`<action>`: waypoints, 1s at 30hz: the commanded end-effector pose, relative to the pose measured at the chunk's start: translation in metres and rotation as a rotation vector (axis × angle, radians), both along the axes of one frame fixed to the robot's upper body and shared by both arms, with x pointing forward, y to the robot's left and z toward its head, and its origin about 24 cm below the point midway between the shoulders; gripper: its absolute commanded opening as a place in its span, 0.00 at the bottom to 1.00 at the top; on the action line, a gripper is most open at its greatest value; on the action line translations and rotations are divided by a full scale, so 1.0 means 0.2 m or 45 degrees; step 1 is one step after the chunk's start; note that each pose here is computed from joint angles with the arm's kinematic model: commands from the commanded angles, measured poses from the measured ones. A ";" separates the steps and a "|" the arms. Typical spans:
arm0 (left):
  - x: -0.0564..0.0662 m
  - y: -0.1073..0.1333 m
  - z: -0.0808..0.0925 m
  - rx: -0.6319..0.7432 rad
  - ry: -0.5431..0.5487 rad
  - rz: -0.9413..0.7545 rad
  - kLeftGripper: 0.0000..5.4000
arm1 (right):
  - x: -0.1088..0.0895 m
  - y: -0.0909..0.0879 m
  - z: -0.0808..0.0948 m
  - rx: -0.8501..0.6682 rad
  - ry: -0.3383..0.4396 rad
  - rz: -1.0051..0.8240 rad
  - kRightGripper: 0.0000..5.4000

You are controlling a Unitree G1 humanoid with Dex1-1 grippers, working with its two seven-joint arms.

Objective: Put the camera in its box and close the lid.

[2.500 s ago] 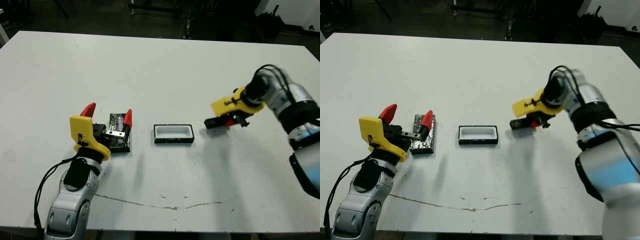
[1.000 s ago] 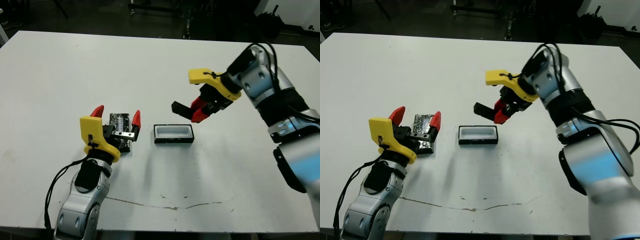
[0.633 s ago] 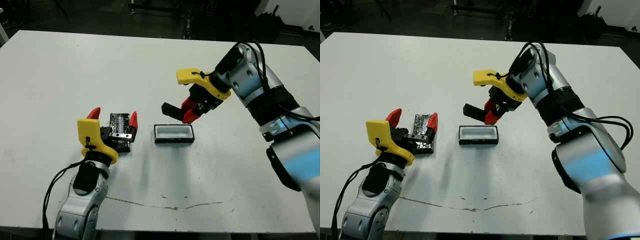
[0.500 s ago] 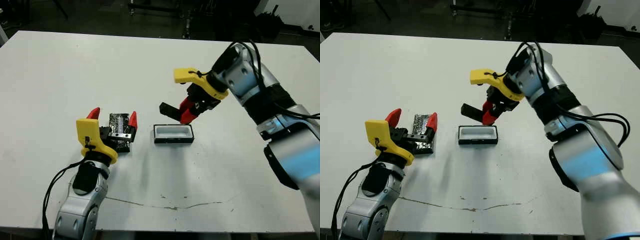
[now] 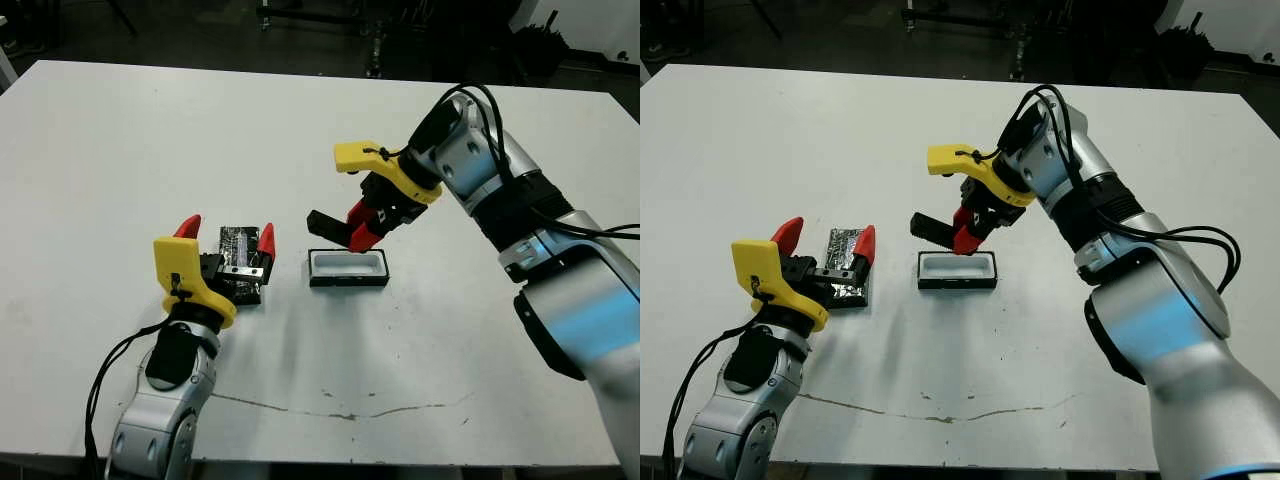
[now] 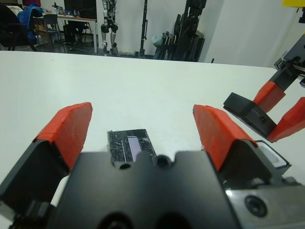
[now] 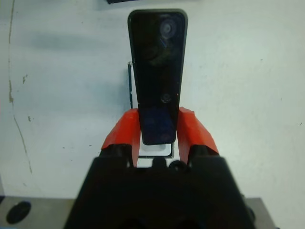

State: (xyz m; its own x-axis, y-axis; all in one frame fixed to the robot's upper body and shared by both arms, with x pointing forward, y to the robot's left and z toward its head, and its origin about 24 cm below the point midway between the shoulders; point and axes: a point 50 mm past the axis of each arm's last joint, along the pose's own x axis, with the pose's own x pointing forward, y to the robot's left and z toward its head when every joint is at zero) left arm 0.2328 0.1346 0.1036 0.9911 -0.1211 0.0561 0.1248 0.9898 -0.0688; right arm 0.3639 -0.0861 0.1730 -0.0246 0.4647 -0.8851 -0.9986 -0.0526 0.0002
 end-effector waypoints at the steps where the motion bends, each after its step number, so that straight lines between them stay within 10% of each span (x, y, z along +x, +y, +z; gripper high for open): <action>1: -0.01 0.01 -0.02 -0.005 0.022 0.009 1.00 | 0.01 -0.03 -0.02 0.011 0.009 -0.021 0.31; 30: -0.01 0.03 -0.02 -0.018 0.024 0.006 1.00 | -0.01 -0.02 -0.11 0.007 0.015 -0.018 0.31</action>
